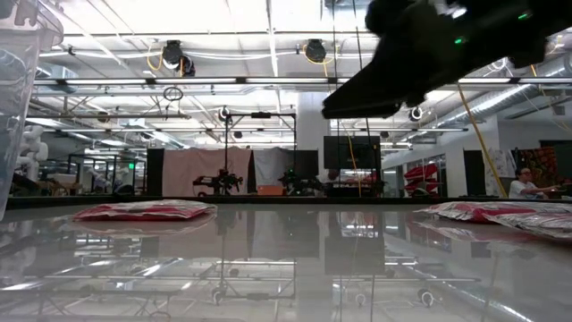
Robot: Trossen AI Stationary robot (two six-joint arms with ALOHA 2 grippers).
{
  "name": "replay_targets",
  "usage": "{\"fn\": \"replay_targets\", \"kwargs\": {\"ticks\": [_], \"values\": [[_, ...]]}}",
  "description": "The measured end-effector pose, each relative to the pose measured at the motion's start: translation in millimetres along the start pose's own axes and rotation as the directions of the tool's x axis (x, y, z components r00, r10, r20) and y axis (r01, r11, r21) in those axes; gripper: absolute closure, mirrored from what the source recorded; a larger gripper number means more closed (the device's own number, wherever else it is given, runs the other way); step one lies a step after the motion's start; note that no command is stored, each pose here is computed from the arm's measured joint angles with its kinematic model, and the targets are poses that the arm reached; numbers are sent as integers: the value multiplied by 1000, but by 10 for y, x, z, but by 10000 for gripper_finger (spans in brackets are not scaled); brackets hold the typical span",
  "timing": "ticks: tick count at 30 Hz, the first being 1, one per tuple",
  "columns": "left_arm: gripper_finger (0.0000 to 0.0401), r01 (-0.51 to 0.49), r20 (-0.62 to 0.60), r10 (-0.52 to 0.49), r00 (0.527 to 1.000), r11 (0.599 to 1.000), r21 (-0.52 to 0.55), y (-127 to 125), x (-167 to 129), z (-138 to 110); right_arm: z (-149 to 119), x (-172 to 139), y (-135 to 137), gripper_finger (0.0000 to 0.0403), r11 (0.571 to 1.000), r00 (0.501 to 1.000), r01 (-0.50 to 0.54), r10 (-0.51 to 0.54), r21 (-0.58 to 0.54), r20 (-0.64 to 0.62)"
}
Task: Sort popcorn bags into baskets
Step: Put the popcorn bag into the transparent bin
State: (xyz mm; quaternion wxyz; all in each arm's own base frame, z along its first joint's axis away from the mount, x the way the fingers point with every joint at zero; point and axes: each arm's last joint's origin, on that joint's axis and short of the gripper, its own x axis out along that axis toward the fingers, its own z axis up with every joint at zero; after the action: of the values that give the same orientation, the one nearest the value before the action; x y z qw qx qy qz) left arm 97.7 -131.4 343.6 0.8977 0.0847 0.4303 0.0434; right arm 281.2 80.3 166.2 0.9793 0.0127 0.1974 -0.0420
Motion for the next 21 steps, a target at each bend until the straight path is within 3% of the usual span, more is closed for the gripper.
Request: {"fn": "replay_targets", "kwargs": {"ticks": [3,5,11,15,21], "values": [[295,-159,138,152,979,986,42,137,-15,34,53,73,-234,227,996,997,71,-72,63,19],[295,-241,212,227,951,970,43,215,-10,46,76,110,-368,227,995,998,54,-56,85,19],[295,-359,229,343,911,933,33,406,134,-25,110,165,-657,227,994,997,76,-78,77,23],[295,-300,240,299,924,953,-32,417,307,-79,171,180,-788,227,995,997,15,-23,102,73],[295,-98,339,94,936,995,-5,238,658,-90,183,197,-790,227,989,994,16,-31,146,102]]}}
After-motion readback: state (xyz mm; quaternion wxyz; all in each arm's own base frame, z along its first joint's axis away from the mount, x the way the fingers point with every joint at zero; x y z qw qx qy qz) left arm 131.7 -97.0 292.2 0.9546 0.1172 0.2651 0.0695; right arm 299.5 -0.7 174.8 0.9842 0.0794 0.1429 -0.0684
